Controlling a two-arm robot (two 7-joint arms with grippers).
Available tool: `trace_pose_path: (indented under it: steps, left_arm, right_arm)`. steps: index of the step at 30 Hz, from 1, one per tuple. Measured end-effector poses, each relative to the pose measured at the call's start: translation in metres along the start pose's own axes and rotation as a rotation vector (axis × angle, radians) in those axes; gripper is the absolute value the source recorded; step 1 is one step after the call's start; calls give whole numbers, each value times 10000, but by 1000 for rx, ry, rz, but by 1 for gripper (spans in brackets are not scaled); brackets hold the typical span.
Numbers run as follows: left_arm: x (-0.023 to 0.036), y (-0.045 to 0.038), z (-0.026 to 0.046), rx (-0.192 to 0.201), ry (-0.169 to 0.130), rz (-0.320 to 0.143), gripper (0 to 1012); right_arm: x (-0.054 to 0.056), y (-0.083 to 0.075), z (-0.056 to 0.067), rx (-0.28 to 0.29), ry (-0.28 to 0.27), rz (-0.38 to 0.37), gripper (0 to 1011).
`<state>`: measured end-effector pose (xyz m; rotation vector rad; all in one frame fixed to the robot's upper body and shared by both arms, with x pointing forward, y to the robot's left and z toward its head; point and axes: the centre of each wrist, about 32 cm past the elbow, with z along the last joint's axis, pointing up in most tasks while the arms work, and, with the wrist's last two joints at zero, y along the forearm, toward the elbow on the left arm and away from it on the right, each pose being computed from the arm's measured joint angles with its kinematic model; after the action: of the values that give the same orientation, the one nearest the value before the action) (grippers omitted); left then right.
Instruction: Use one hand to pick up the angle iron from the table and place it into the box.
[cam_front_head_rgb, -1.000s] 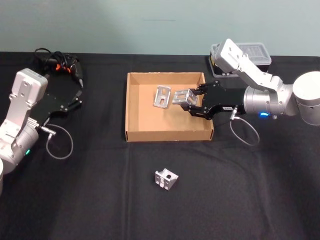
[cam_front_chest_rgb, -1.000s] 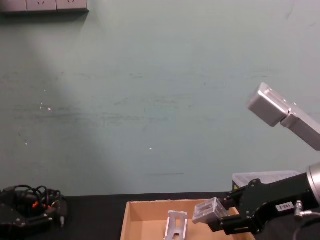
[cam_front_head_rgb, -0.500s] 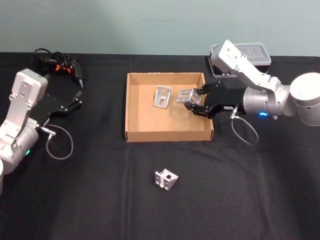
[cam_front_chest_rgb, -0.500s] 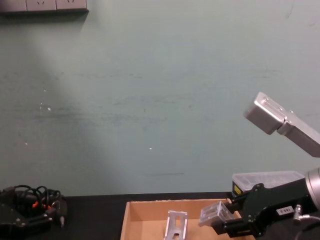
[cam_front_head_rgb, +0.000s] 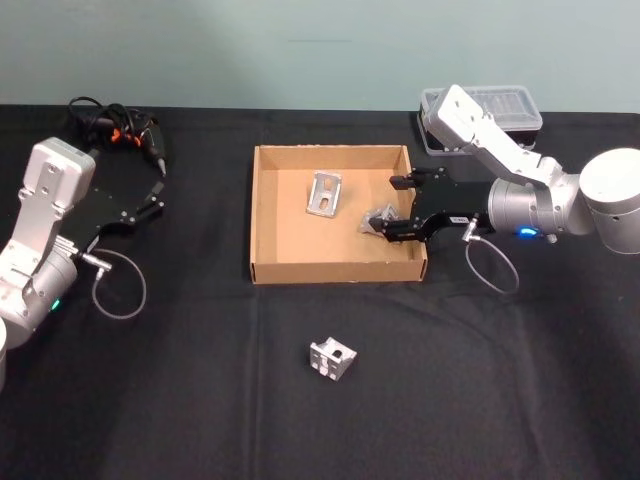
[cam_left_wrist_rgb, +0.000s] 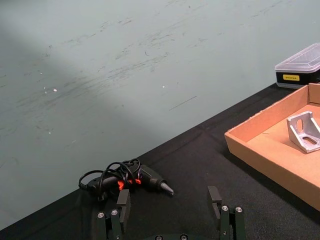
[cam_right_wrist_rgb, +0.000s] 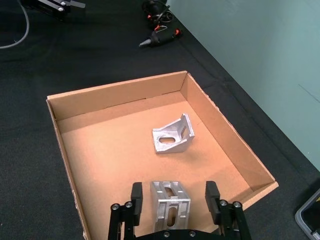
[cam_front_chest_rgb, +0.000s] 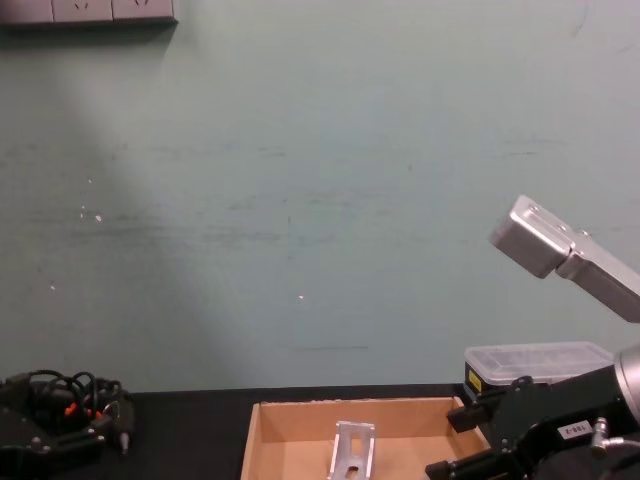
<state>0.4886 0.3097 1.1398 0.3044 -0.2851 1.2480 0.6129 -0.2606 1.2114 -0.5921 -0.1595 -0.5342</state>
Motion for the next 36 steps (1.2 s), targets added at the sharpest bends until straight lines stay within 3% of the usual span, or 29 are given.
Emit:
trace_pose_path:
  steps: [5, 9, 20, 26, 36]
  left_arm:
    - [0, 0, 0, 0, 0, 0, 1000]
    - [0, 0, 0, 0, 0, 0, 1000]
    - [0, 0, 0, 0, 0, 0, 1000]
    - [0, 0, 0, 0, 0, 0, 1000]
    - [0, 0, 0, 0, 0, 0, 1000]
  right_arm:
    - [5, -11, -11, 0, 0, -1, 941]
    - [5, -22, -12, 5, -1, -4, 997]
    - [-10, -46, -12, 29, -5, -17, 1000]
    - [-28, -86, 27, 76, -3, -46, 1000]
    - [-176, -338, 254, 226, 0, -137, 1000]
